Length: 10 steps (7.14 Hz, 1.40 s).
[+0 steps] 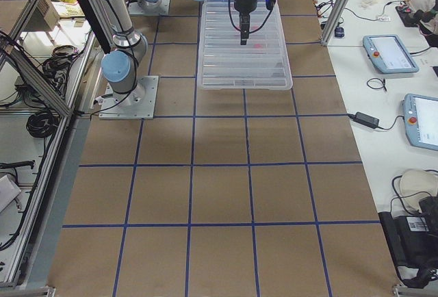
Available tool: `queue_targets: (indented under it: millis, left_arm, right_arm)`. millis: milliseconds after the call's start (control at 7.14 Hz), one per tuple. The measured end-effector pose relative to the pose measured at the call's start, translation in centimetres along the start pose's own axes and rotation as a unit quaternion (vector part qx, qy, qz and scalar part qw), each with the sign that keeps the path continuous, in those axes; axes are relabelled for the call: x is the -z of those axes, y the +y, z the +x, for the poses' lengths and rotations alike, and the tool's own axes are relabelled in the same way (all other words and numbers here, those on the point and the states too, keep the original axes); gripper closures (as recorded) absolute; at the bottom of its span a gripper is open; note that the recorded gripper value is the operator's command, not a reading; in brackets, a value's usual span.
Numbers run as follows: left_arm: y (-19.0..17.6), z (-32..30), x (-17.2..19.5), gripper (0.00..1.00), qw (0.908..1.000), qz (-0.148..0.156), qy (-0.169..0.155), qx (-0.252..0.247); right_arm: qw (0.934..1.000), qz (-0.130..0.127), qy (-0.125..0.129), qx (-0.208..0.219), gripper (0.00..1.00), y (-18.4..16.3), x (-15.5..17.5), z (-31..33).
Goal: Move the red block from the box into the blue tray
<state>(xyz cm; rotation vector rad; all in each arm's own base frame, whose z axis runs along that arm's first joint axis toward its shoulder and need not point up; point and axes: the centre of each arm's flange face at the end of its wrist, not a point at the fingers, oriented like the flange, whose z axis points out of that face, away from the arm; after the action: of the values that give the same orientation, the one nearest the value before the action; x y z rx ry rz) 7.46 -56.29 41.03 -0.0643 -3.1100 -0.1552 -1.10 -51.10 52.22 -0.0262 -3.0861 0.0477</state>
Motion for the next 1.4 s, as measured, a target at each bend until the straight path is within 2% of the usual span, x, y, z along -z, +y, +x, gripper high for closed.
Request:
queue_targets:
  millis: [280, 560, 840, 1400]
  left_arm:
    - [2.0, 5.4, 4.0, 0.00, 0.9993, 0.009, -0.035, 0.006]
    - [3.6, 11.3, 5.9, 0.00, 0.9980, 0.025, -0.056, -0.019]
    - [5.2, 15.0, 5.1, 0.00, 0.9984, 0.026, -0.048, -0.014]
    - [7.0, 17.2, 4.8, 0.00, 0.9990, 0.027, -0.034, -0.005]
  right_arm:
    - [0.9994, 0.000, 0.002, 0.034, 0.00, -0.7, -1.3, 5.4]
    - [0.9981, -0.009, 0.000, 0.061, 0.00, -1.2, -3.6, 11.4]
    - [0.9978, -0.021, -0.007, 0.063, 0.00, -1.7, -6.6, 15.4]
    - [0.9969, -0.057, -0.032, 0.044, 0.00, -3.5, -14.9, 19.8]
